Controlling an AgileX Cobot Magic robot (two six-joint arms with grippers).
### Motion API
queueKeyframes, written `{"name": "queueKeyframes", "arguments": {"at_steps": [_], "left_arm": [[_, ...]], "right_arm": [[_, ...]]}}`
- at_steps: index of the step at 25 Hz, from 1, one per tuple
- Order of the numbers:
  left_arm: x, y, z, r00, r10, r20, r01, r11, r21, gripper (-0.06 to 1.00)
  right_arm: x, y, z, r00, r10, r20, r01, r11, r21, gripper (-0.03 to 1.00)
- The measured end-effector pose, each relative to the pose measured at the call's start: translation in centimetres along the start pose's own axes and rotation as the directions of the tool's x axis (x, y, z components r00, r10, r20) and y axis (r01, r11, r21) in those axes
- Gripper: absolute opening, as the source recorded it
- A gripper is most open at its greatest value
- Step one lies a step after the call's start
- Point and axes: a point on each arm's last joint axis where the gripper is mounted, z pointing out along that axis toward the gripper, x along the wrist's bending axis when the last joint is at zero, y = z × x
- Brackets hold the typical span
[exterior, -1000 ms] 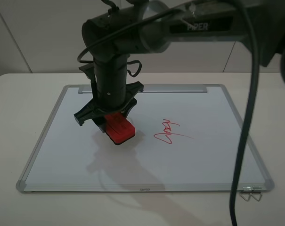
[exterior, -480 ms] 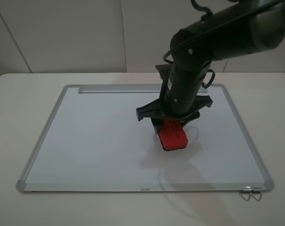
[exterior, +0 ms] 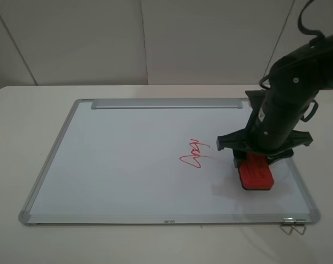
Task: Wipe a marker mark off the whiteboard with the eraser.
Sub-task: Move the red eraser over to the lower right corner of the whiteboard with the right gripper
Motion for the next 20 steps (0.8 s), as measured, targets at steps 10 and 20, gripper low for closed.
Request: {"name": "queueKeyframes", "arguments": {"at_steps": [10, 20], "left_arm": [[0.0, 0.0, 0.0, 1.0, 0.0, 0.0, 0.0, 1.0, 0.0, 0.77], [0.0, 0.0, 0.0, 1.0, 0.0, 0.0, 0.0, 1.0, 0.0, 0.77]], "right_arm": [[-1.1, -1.6, 1.4, 0.999, 0.0, 0.036, -0.001, 0.999, 0.04, 0.5], [-1.4, -2.7, 2.7, 1.0, 0.006, 0.013, -0.006, 1.0, -0.004, 0.5]]}}
